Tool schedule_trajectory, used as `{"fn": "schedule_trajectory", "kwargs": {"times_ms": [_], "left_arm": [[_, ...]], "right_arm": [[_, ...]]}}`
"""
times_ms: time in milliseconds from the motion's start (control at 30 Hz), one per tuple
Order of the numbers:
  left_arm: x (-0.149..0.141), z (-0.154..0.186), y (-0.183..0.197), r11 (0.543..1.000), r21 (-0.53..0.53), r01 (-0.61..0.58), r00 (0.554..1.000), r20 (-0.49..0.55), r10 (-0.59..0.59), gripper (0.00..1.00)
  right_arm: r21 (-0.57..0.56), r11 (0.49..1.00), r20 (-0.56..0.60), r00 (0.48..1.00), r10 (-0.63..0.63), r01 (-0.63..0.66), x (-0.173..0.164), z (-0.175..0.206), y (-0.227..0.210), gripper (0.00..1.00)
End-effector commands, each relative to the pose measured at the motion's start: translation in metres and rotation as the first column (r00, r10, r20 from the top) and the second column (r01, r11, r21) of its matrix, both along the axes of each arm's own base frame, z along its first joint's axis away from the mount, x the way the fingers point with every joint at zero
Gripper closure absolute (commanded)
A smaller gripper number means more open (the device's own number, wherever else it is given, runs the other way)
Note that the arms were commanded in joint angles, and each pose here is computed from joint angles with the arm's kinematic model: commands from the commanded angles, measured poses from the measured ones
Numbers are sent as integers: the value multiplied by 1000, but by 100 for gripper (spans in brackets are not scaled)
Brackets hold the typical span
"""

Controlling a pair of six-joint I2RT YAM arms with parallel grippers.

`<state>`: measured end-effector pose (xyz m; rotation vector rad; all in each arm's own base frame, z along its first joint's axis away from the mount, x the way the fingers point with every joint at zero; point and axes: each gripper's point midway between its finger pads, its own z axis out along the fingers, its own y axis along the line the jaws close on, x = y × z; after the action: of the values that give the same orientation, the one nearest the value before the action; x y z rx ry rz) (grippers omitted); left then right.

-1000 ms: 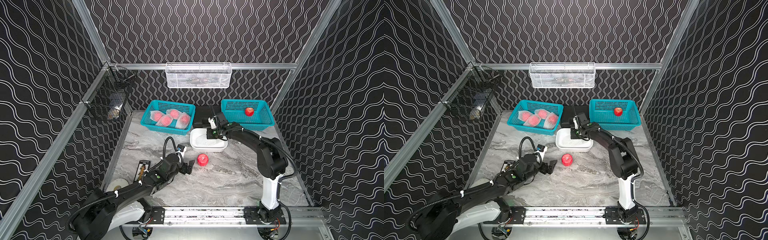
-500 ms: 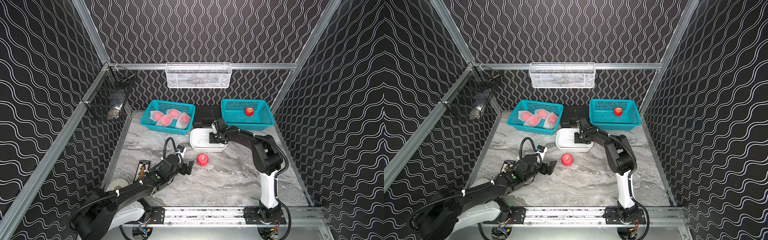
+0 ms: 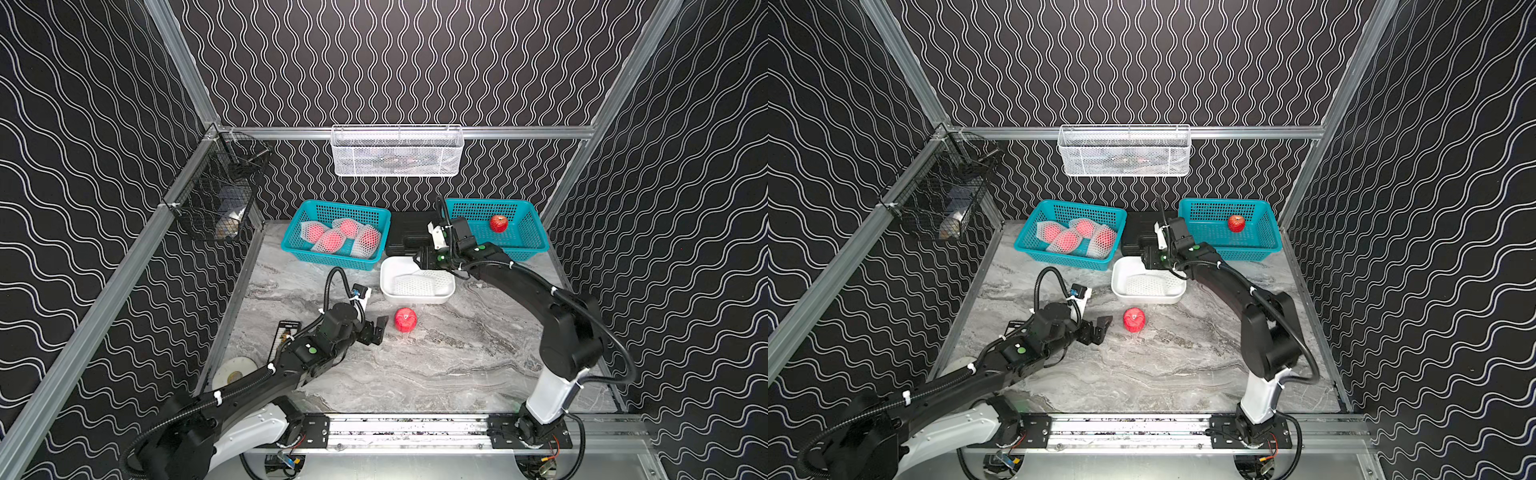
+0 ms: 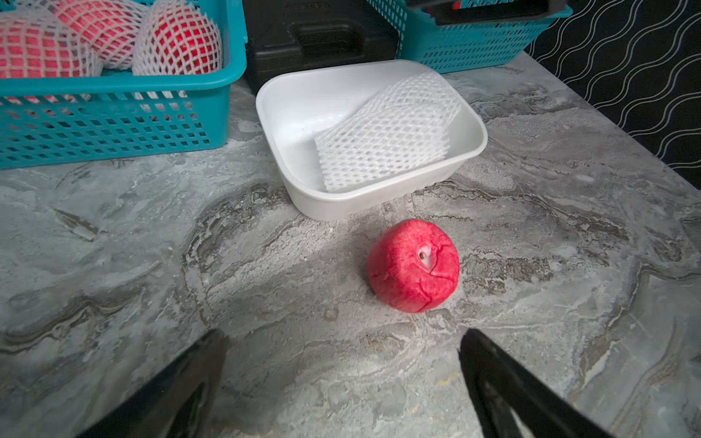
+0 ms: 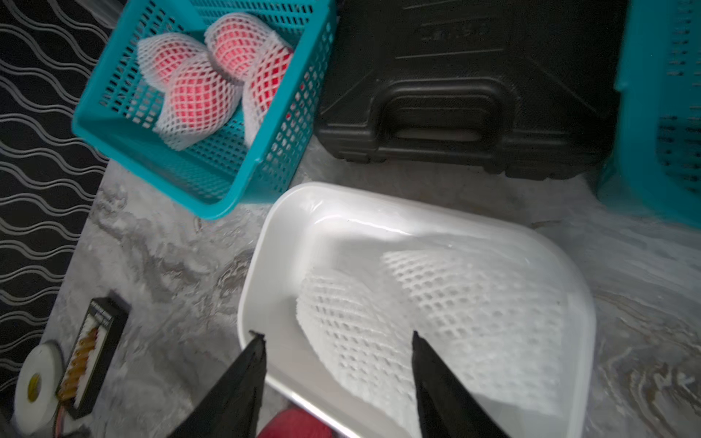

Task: Remove foam nets from apples
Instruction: Place the foam net into the storage box, then pick up the apple from the center of the board.

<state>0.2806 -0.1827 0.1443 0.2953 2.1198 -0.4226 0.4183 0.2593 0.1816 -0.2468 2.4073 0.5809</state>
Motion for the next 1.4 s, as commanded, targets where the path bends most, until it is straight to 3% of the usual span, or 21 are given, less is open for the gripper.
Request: {"fn": "schedule_trajectory", "kwargs": {"times_ms": [0, 133, 300, 567, 867, 1000, 1133, 1267, 1367], "left_arm": [[-17, -14, 8, 1000, 15, -16, 992, -125, 18, 1], [-34, -22, 3, 999, -41, 14, 979, -201, -22, 1], [-46, -37, 0, 997, -62, 37, 962, -267, -52, 1], [-46, -46, 0, 997, -59, 40, 962, -267, -54, 1], [-45, -49, 1, 998, -50, 43, 966, -253, -55, 1], [-45, -50, 3, 998, -42, 42, 968, -246, -51, 1], [-44, -47, 3, 998, -37, 43, 972, -229, -50, 1], [-40, -44, 7, 999, -14, 31, 977, -212, -33, 1], [-38, -43, 9, 1000, 0, 29, 980, -197, -29, 1]], "right_arm": [[7, 997, -27, 996, 82, -81, -35, -3, 5, 36], [14, 984, -65, 982, 176, -175, -85, -25, 21, 31], [-3, 985, -125, 978, 169, -170, -115, -57, 28, 18], [-75, 977, -164, 969, 184, -198, -124, -90, 43, 5], [-198, 959, -201, 966, 160, -200, -118, -130, 47, 4], [-195, 957, -192, 965, 180, -217, -112, -131, 59, 13], [-191, 950, -218, 954, 205, -248, -115, -137, 64, 29], [-195, 947, -217, 953, 211, -254, -116, -139, 63, 35], [-194, 945, -234, 948, 217, -264, -119, -142, 62, 49]]}}
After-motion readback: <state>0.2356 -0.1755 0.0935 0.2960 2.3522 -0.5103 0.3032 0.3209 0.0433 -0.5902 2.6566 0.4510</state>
